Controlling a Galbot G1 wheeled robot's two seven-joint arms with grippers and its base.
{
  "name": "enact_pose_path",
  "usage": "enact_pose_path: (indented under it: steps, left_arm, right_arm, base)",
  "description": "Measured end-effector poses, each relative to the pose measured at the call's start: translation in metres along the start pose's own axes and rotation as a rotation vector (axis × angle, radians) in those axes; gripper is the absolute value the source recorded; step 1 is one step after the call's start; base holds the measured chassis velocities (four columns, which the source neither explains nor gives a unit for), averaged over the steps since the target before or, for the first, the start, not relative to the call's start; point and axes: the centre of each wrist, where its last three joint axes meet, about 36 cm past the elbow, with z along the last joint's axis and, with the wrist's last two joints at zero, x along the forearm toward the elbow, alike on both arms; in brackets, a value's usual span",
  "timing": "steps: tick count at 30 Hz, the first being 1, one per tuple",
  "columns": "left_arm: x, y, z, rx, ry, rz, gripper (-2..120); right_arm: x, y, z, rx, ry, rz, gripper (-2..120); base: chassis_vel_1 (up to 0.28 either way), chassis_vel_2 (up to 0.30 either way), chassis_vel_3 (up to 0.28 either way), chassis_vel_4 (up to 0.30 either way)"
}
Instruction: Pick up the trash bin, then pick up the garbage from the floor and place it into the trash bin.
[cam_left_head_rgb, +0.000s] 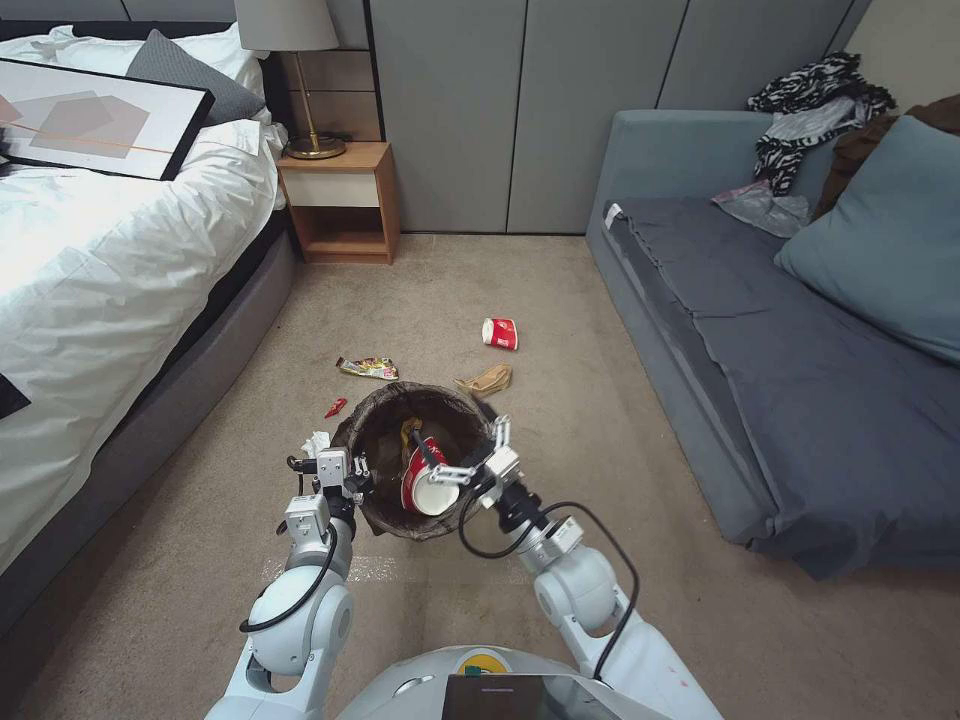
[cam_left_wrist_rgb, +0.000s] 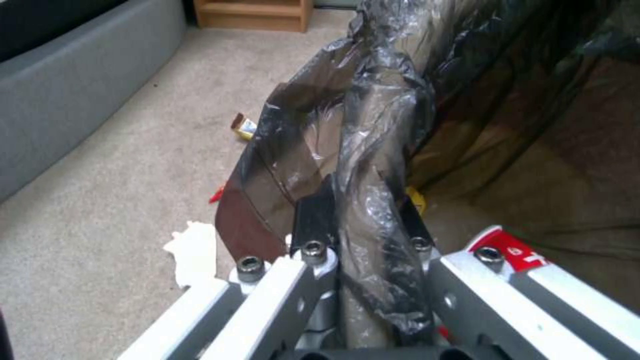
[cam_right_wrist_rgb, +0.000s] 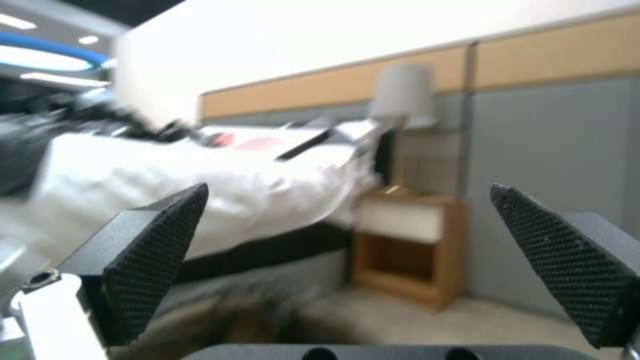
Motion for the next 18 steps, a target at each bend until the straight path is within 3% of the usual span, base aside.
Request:
enact_pose_path:
  steps: [2,5,10,18]
  left_arm:
    - [0.0,0.0,0.0,-0.001,-0.001,-0.001,3]
    - [-0.001,0.002,0.001,-0.011,-0.008,-0.007,3]
    - [-0.001,0.005,0.001,-0.025,-0.024,-0.019,3]
    - [-0.001,0.009,0.002,-0.027,-0.033,-0.031,3]
  right_arm:
    - [-0.001,-0.003,-0.008,0.02,-0.022,0.027,100]
    - [0.009,-0.01,-0.03,0.067,-0.053,0.217,100]
    - [0.032,-0.01,-0.027,0.091,-0.016,0.363,100]
    - [0.061,-0.02,-0.007,0.128,0.031,0.476,100]
  base:
    - [0.0,0.0,0.0,0.0]
    - [0.0,0.0,0.0,0.0]
    - [0.0,0.0,0.0,0.0]
    - [0.0,0.0,0.0,0.0]
